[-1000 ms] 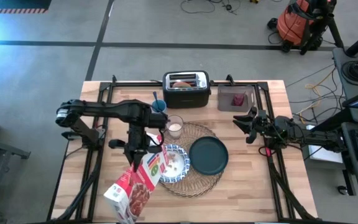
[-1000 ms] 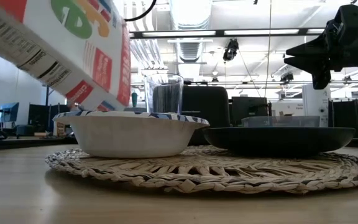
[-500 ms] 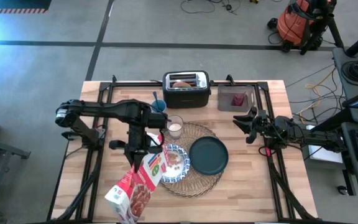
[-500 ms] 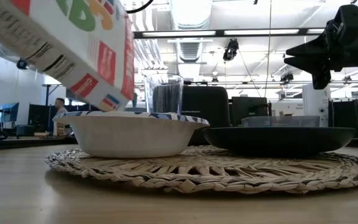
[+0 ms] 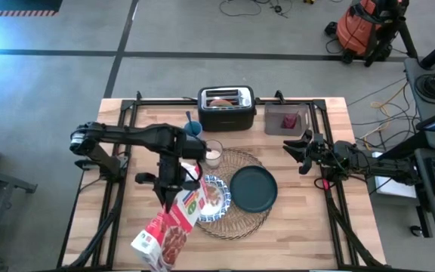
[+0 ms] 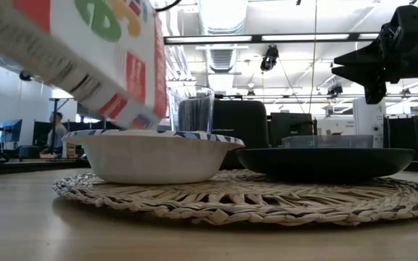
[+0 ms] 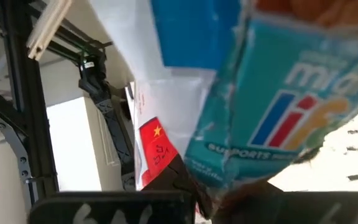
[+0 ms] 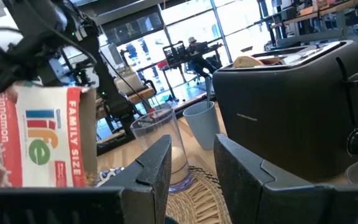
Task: Arrange a breakfast setting
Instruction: Pour the cereal from the red cereal box into the white bowl
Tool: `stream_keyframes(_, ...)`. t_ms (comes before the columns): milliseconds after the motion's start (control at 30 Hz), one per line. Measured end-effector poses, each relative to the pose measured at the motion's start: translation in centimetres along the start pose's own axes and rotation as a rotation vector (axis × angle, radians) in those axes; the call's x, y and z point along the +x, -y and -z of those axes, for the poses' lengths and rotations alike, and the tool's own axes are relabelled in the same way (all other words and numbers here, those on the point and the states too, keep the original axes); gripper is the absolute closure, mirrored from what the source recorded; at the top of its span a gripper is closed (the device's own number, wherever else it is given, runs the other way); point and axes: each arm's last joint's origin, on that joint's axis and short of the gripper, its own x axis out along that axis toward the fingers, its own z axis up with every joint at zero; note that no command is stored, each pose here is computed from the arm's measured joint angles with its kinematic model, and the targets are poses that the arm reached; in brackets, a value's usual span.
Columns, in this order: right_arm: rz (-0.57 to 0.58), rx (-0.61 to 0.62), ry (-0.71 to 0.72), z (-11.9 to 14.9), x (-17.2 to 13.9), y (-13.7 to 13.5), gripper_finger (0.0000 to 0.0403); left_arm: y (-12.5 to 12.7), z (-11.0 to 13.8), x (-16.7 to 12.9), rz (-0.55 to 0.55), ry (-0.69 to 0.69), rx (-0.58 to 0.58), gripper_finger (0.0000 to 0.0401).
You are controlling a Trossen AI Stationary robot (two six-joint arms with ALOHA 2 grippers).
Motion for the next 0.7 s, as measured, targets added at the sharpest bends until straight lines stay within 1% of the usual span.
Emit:
stream_keyframes(133,0.0,0.0,0.0,0.0,0.0,0.0,0.0291,0.1,0.1,0.3,-0.009,-0.004,-0.005,0.0401)
stream_keyframes(267,0.0,0.0,0.001,0.0,0.0,0.0,0.0291,0.2,0.6,-0.1,0.006,-0.006,0.01,0.0401)
stream_keyframes(433,-0.001,0.0,0.001,0.0,0.0,0.0,0.0291,0.5,-0.2,0.6,-0.01,0.0,0.001,0.0401)
stream_keyframes(567,-0.001,0.0,0.001,0.0,0.0,0.0,0.0291,0.5,-0.2,0.5,-0.005,-0.021,-0.004,0.0401)
stream_keyframes(700,0.0,0.0,0.001,0.0,0.0,0.0,0.0291,0.6,-0.6,0.7,-0.012,-0.011,-0.012,0.0401)
